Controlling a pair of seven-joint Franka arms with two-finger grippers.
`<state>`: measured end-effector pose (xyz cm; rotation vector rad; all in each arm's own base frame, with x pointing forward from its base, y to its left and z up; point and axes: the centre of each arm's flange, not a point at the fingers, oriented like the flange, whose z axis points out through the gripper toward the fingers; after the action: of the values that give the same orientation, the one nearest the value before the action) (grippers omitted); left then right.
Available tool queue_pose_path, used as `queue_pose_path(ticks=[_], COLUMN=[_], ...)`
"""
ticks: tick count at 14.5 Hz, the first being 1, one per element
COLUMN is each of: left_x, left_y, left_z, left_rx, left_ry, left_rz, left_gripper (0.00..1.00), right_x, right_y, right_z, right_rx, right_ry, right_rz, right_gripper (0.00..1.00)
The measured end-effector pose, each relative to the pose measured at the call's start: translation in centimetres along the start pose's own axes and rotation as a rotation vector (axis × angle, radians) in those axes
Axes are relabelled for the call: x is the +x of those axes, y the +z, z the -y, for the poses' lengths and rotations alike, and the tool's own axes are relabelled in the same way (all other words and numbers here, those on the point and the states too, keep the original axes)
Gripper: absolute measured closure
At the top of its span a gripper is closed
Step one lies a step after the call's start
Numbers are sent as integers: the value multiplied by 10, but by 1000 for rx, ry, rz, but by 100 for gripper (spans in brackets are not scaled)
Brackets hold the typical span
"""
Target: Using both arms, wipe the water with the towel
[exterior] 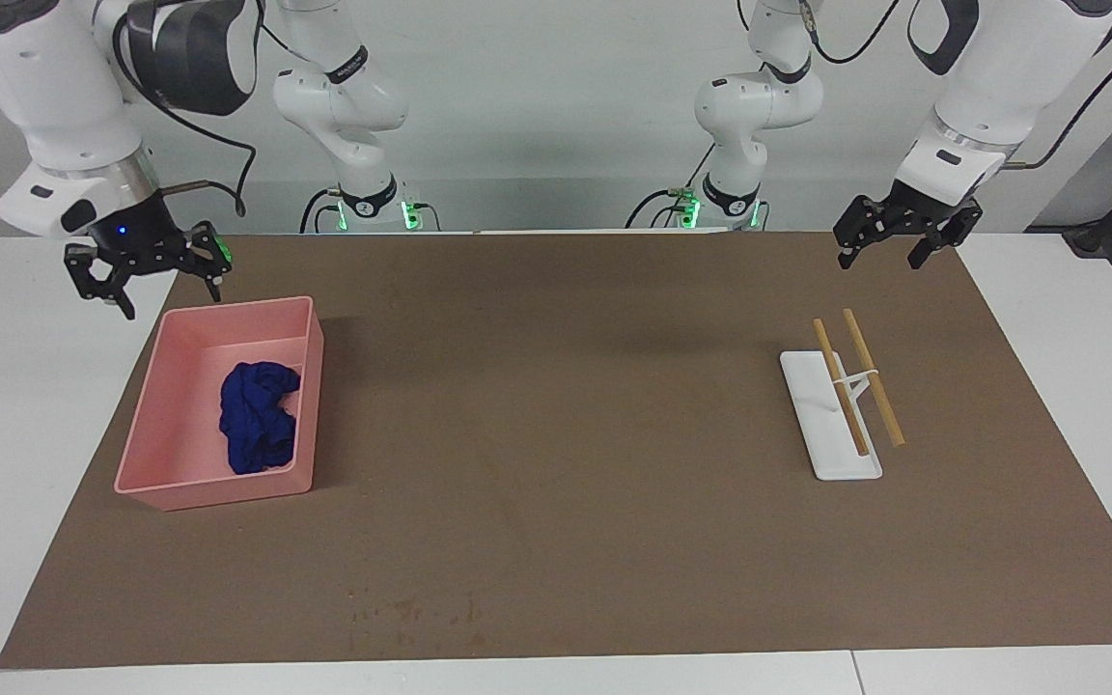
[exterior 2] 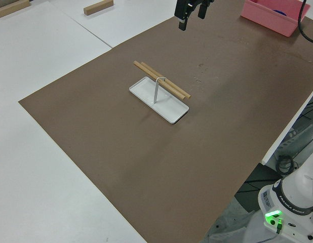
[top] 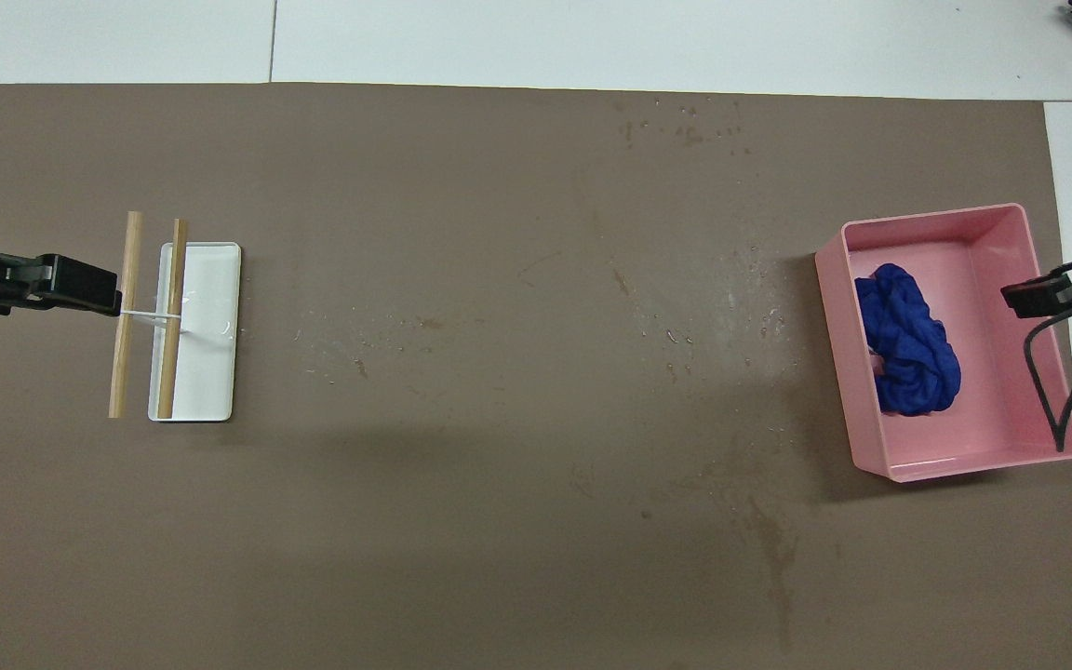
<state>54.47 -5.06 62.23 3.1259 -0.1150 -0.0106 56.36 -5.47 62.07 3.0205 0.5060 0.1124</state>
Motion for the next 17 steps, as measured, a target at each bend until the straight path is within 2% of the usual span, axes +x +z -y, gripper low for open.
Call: queue_pose_path(ticks=[2,5,8,12,17], left_x=[0,-1,-2,-2,-2], left_y=[-1,-1,0,0,0], left_z=[-1,-5,-10,-6,-5], left_rx=[0,1,2,1,1], left_ry=[1,9,17,9,8], left_rz=[-2,-1,0,1,1], left_gripper=[0,0,0,0,0], right_x=[0,12,23,24,22], right_y=[-22,-26,-19,-20,-20], right_z=[16,46,64,60,51], right_rx=[36,51,42,90,97], right_ry=[66,103,95,231,262], right_rz=[39,94,109,97,95], right_gripper=[0,0,0,0,0])
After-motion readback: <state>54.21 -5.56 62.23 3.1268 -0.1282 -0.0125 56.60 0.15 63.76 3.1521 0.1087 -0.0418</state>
